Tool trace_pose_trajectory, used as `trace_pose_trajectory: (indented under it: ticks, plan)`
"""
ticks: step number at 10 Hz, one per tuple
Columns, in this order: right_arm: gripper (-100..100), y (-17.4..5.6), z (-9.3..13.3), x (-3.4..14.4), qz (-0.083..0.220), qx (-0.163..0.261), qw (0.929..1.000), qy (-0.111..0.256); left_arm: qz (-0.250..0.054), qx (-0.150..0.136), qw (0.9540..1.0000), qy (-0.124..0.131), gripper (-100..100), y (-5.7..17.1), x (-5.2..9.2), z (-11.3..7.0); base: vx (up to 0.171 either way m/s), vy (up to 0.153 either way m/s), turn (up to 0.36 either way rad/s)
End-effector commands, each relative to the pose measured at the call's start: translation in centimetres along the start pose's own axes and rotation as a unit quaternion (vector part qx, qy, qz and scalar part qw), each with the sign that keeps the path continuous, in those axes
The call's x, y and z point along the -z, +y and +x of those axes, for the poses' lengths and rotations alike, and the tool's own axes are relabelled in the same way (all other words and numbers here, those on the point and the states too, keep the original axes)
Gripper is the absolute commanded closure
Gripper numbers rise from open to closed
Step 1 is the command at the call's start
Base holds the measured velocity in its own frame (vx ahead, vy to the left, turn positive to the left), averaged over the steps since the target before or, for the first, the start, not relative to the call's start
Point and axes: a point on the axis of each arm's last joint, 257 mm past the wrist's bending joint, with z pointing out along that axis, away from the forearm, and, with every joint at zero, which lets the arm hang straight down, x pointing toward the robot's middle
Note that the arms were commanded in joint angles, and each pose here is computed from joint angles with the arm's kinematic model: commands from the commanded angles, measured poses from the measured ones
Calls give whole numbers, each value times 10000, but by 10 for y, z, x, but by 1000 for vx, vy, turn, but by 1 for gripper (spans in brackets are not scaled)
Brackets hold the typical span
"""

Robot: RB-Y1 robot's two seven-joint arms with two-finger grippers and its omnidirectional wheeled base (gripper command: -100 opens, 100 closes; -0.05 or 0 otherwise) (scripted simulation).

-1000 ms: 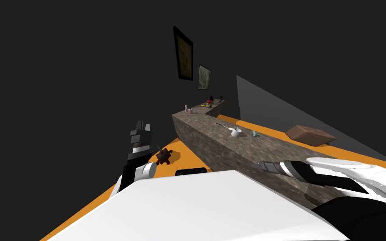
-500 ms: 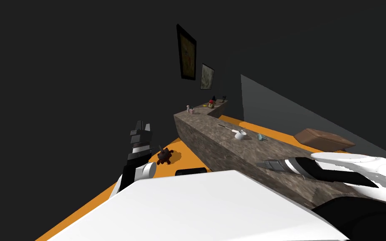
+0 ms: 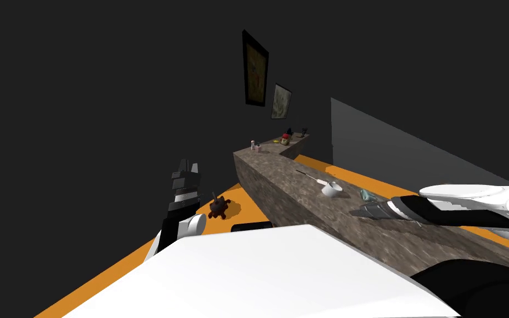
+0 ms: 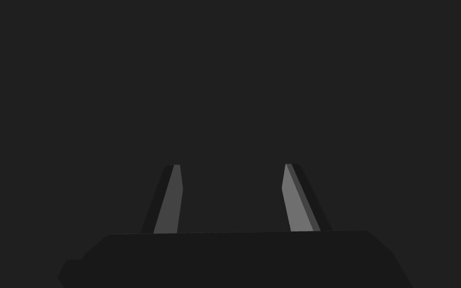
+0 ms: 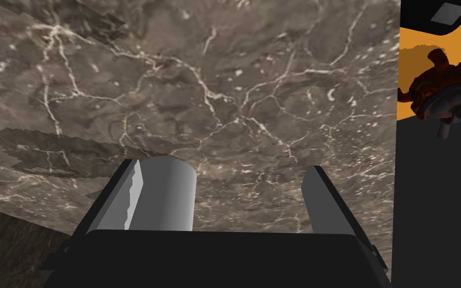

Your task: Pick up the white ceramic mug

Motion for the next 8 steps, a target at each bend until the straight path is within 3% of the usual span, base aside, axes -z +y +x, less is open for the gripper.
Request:
trace_pose_trajectory:
  ticks: [1,4,6,7,8]
  plan:
    - [-100,-12,-5,14,149,171,9997,125,0,0,10000,0,0,0,0,0,124,-20,170]
    - [-100,-25,-3,31,245,359,9984,356,0,0,10000,0,0,0,0,0,141,-7,172]
    - [-100,-23,-2,30,229,341,9985,349,0,0,10000,0,0,0,0,0,136,-20,120]
    - [0,-22,-2,30,221,347,9985,355,0,0,10000,0,0,0,0,0,1,5,-9]
    - [-100,-24,11,23,239,271,9988,342,0,0,10000,0,0,0,0,0,6,0,107]
